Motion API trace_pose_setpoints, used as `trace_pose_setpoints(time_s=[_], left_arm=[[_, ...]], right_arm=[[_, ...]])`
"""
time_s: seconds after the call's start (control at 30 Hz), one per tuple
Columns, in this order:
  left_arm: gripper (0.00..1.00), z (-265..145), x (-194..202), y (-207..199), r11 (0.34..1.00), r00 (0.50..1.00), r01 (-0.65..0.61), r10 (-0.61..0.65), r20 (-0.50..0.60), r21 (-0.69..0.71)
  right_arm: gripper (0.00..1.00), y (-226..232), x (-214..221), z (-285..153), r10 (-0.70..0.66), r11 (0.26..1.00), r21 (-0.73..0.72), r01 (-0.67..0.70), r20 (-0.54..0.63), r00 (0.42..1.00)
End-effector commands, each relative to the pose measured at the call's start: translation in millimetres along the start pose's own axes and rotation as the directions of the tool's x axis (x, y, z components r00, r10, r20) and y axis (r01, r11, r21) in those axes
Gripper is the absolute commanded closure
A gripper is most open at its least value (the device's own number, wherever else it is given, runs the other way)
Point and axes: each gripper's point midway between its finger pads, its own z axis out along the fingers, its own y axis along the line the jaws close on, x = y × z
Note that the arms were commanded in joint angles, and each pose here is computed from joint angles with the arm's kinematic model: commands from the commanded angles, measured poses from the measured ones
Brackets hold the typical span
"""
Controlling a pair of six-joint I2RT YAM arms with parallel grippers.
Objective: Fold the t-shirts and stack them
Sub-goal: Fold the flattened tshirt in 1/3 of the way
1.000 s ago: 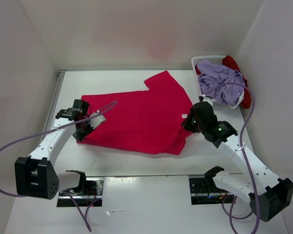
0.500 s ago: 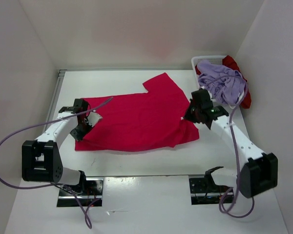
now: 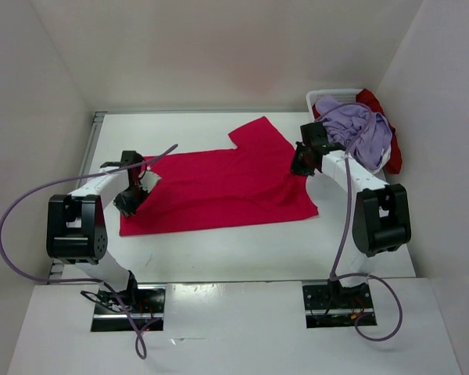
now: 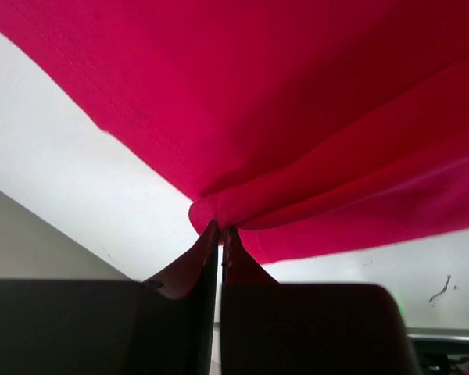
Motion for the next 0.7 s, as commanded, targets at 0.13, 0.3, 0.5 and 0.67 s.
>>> trace_pose_setpoints(time_s=[0.13,0.3,0.5,0.67], left_arm=[[0.89,0.9,-24.1,11.9,0.997,0.997,0.069,-0.068,0.047,-0.022],[0.62,4.3,-30.0,32.4,0.988,0.993,0.119,-0.117,0.022,-0.094],[0.49,-3.7,-28.6,92.7,0.951,0.965,0.263,-0.262,0.028,-0.164],[0.40,-16.0,1.5,82.7,0.956,0.963,0.268,-0.269,0.008,-0.121]], right_arm=[[0.91,15.2,-38.9,6.5,-0.028,0.999,-0.026,0.030,0.074,0.997],[0.48,26.5,-64.8,8.7,-0.057,0.998,-0.030,0.060,0.108,0.992],[0.43,29.9,-97.8,-37.8,-0.083,0.997,0.012,0.082,0.219,0.972],[0.43,-13.5,-26.9,-69.4,0.006,0.997,0.076,-0.017,0.139,0.990]])
